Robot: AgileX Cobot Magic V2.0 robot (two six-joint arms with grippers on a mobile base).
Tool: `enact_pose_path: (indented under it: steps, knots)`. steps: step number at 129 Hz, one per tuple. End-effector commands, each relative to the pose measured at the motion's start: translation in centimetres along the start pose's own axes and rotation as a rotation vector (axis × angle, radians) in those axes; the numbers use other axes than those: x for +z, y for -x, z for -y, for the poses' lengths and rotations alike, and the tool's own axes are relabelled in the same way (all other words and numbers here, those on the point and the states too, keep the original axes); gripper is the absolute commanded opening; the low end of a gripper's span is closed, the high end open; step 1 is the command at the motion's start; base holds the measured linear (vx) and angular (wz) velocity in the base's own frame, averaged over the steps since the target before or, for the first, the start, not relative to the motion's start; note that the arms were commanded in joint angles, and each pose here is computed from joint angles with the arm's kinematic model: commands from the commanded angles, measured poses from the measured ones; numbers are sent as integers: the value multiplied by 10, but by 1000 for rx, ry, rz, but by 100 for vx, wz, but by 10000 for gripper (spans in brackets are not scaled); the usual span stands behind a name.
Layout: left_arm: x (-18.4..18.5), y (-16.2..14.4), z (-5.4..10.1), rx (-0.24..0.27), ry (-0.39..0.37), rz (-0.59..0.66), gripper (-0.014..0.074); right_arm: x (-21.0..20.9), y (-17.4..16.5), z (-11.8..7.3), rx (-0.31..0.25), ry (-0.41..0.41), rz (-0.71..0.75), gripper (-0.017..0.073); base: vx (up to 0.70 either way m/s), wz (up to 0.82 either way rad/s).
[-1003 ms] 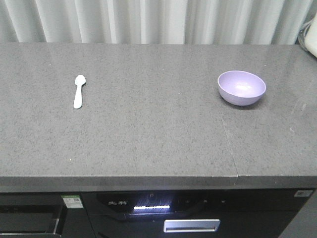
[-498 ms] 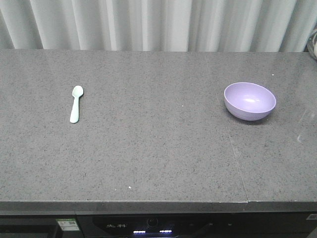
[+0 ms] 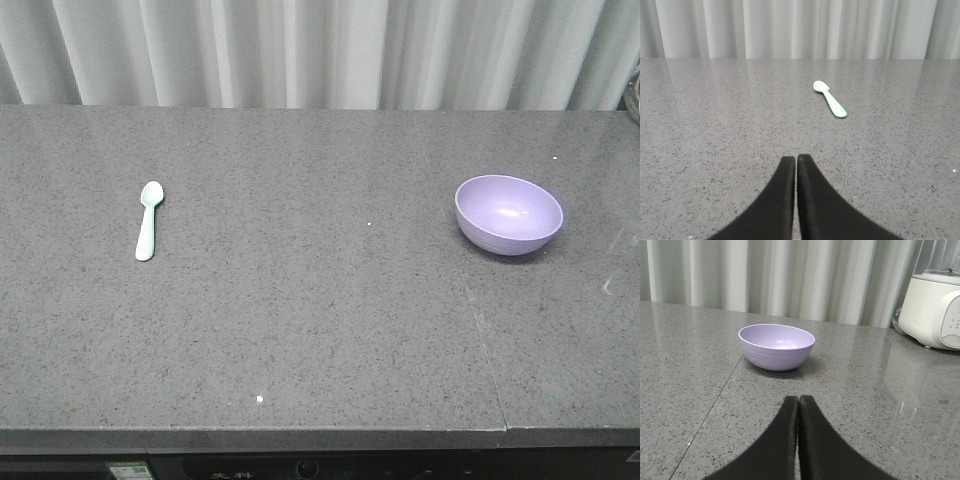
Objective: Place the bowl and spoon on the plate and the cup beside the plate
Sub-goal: 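Approach the counter and position the base near the spoon and bowl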
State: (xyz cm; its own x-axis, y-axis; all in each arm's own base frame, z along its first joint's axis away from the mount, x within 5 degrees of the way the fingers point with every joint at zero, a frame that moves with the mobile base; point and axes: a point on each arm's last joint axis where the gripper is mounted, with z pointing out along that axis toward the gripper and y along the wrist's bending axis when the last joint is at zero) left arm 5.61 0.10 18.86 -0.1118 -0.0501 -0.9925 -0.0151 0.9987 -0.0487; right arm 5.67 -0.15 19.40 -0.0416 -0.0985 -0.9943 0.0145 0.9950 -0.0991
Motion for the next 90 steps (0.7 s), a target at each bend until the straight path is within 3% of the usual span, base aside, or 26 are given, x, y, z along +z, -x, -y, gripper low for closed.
enact_pose_path:
  steps: [1,90]
  knots:
    - [-1,3,1,-9,-9,71,-6,0,4,0,-12,-3,65,-1,5,-1]
    - [-1,3,1,-9,-9,71,-6,0,4,0,-12,-3,65,-1,5,-1]
